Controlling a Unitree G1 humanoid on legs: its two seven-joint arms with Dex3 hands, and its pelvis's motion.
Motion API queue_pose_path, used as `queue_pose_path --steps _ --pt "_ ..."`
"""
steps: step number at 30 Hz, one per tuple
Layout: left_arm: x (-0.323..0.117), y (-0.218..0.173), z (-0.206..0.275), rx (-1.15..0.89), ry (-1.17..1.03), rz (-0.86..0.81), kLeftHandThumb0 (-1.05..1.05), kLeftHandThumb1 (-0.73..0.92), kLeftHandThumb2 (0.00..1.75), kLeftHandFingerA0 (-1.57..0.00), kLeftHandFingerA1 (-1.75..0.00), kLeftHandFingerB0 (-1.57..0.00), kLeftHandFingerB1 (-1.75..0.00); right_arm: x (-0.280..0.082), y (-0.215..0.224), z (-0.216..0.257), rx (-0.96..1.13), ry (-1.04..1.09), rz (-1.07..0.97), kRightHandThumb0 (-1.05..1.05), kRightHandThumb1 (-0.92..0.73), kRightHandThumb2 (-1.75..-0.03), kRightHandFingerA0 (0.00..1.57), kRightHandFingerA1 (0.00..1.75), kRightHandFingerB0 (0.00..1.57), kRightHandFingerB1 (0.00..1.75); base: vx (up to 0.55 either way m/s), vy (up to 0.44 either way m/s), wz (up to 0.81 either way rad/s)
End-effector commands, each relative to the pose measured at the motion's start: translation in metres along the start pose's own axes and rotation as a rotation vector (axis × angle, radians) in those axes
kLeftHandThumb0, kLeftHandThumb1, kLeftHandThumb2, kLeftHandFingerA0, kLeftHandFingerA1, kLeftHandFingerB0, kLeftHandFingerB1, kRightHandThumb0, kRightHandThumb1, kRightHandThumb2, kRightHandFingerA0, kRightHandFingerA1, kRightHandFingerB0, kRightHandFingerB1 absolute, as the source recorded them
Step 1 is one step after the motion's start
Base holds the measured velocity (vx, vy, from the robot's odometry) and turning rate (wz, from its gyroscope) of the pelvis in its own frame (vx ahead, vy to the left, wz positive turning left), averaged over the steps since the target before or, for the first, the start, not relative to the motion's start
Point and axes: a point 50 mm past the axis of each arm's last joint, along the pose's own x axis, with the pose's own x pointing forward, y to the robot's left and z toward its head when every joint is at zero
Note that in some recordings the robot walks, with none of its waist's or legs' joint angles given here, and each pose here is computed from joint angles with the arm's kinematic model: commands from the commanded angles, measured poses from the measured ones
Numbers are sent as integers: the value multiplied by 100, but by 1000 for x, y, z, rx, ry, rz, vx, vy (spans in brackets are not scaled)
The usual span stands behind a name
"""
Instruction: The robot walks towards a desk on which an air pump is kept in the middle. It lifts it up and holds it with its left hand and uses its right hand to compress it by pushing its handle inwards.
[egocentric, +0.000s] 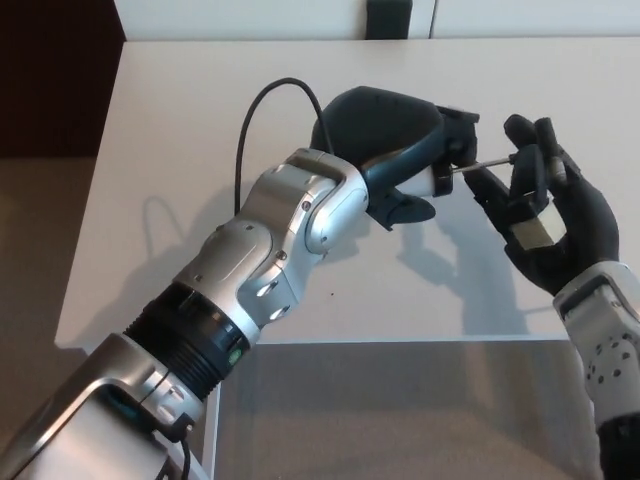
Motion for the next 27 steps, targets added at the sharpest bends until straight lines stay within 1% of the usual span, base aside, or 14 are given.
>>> queue_pose_path --steps 1,2,3,4,5,7,12,13,15,22,24,25,26,27 --pt "17 7 37 70 -69 64 -31 79 67 -84 -159 -76 -59 4 3 -9 -398 3 -7 -35 -50 -111 0 47 0 46 0 0 0" --pt "18 8 41 75 -71 64 -31 79 67 -84 -159 -76 -59 5 4 -14 -33 18 -3 -35 -50 -111 0 47 0 46 0 0 0" --pt "19 10 44 76 -70 61 -30 76 66 -86 -156 -73 -54 5 8 -19 144 34 20 -84 -81 -116 16 47 0 30 0 0 0" --pt "21 10 47 76 -67 58 -30 76 66 -86 -156 -73 -54 6 11 -22 219 39 42 -84 -81 -116 16 47 0 30 0 0 8" --pt "21 11 50 77 -74 62 -27 71 61 -88 -153 -78 -64 6 12 -24 157 35 33 -86 -78 -106 12 42 7 32 0 0 6" --pt "23 11 54 88 -89 73 -27 74 61 -87 -158 -78 -69 8 14 -26 105 34 20 -84 -73 -111 18 48 0 33 0 0 0" --pt "25 10 60 118 -89 65 -27 71 64 -88 -155 -76 -60 11 14 -26 101 41 22 -83 -77 -112 17 48 0 29 0 0 0" --pt "25 8 61 117 -87 63 -24 70 60 -89 -151 -78 -63 9 13 -25 91 33 20 -87 -88 -74 19 33 9 24 0 0 0" --pt "25 7 61 117 -86 64 -24 70 60 -89 -151 -78 -63 9 13 -24 87 29 19 -87 -88 -74 19 33 9 24 0 0 0" --pt "24 3 59 113 -83 49 -23 70 64 -85 -161 -75 -82 5 11 -23 67 21 4 -82 -92 -67 21 31 11 26 0 0 0" --pt "24 3 59 115 -83 48 -23 70 64 -85 -161 -75 -82 5 11 -23 75 23 3 -82 -92 -67 21 31 11 26 0 0 0" --pt "24 3 57 114 -81 47 -20 70 63 -87 -163 -75 -76 6 10 -22 66 20 4 -37 -47 -108 1 47 0 47 0 0 0" --pt "24 3 57 114 -81 47 -20 70 63 -87 -163 -75 -76 6 10 -22 66 20 4 -37 -47 -108 1 47 0 47 0 0 0" --pt "23 3 48 114 -63 35 -20 69 64 -87 -157 -74 -61 2 3 -16 40 -1 31 -34 -56 -113 0 47 0 47 0 0 0"
